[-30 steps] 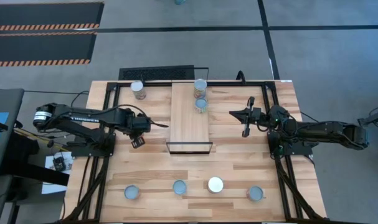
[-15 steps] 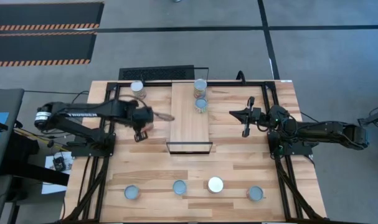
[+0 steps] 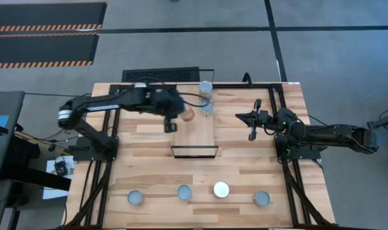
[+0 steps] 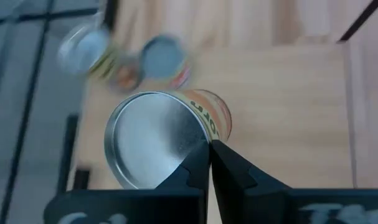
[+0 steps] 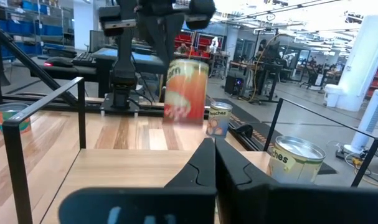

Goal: Pick and place cans onto a shelf
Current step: Put the top canned corn on the shelf

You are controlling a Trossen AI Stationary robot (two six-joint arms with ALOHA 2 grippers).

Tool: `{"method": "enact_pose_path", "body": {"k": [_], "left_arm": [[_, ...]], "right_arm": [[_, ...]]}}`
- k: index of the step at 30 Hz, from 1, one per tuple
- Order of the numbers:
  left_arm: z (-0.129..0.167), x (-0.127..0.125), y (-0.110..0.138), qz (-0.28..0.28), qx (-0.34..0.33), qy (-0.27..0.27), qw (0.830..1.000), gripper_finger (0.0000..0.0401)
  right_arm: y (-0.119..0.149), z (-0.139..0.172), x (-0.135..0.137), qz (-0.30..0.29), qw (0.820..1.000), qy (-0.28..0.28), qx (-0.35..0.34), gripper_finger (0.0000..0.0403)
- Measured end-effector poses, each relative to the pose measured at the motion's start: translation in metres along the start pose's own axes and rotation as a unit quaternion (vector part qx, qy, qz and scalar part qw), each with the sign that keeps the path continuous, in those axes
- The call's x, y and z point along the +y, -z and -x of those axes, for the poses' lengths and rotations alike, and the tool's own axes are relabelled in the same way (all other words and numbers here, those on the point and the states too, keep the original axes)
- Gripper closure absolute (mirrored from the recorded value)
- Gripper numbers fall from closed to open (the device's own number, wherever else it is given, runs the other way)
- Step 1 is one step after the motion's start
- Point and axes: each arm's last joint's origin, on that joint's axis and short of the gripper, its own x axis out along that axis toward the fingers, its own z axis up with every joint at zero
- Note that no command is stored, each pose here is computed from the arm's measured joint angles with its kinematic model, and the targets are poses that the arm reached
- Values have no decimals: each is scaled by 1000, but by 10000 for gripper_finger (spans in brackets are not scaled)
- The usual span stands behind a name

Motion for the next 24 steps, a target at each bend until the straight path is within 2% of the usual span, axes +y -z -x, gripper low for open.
{"method": "enact_pose_path", "body": {"k": [6, 14, 18, 24], "left_arm": [[-48, -4, -33, -45, 18, 26, 998, 401], [-93, -13, -51, -70, 42, 41, 996, 401], [-105, -15, -52, -72, 46, 41, 995, 401], [-108, -17, -55, -73, 32, 54, 995, 401]], "right_arm": [[0, 0, 0, 0, 1000, 0, 0, 395], [0, 0, 0, 2, 1000, 0, 1, 395], [0, 0, 0, 3, 1000, -1, 1, 395], [0, 0, 0, 4, 1000, -1, 2, 395]]}}
